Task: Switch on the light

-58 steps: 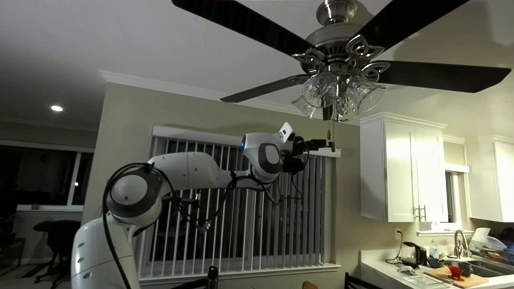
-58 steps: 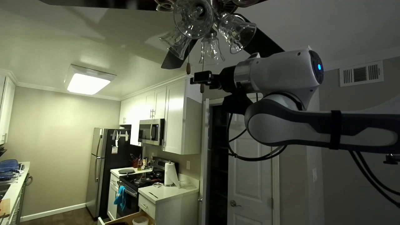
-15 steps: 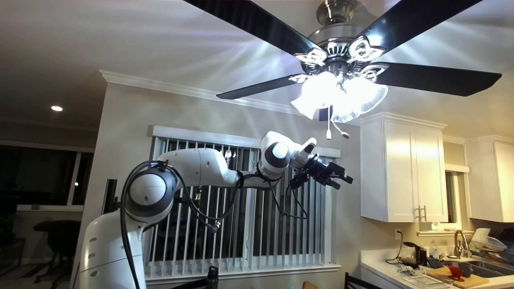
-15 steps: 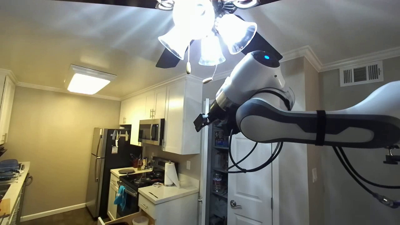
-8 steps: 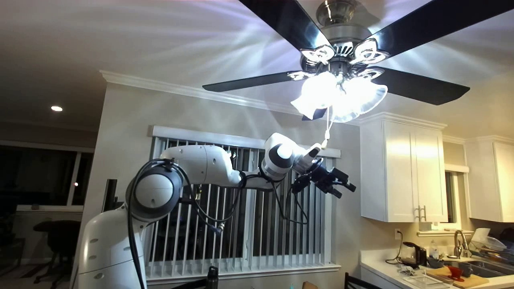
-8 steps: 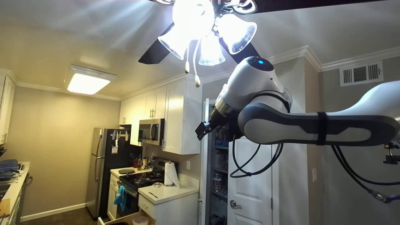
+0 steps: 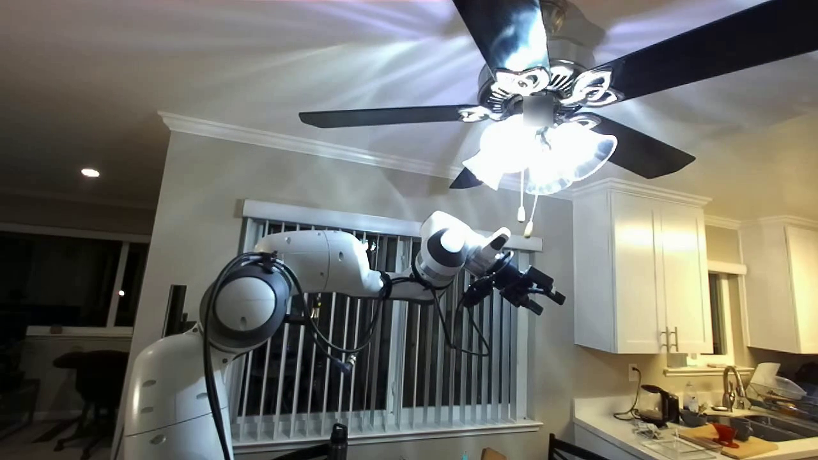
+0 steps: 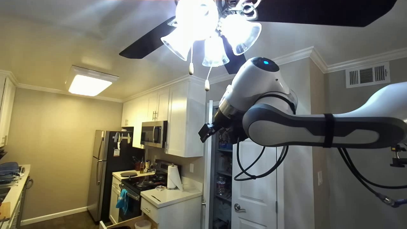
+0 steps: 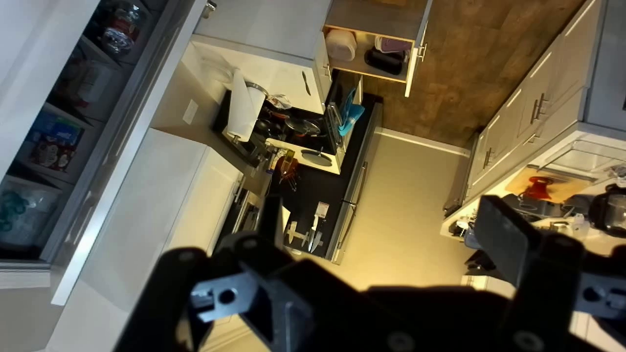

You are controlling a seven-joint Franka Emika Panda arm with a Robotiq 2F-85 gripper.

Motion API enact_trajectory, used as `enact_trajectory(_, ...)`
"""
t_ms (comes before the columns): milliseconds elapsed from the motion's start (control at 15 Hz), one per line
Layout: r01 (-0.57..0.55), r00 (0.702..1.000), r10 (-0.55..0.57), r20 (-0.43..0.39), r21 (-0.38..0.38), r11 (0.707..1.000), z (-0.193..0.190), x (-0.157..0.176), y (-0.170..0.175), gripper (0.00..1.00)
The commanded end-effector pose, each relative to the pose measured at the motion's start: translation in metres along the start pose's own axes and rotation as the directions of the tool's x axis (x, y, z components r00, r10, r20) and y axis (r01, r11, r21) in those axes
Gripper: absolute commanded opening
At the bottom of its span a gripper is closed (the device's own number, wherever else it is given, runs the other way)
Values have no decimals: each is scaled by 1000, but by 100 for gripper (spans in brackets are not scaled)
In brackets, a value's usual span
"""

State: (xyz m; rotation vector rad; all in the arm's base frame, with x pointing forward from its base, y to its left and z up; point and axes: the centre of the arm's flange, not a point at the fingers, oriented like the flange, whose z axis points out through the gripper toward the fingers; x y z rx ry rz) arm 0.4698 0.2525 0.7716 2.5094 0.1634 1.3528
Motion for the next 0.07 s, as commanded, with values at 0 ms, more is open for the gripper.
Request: enact_trajectory(0,0,1000,0,0,0,1000,0,0,0,100)
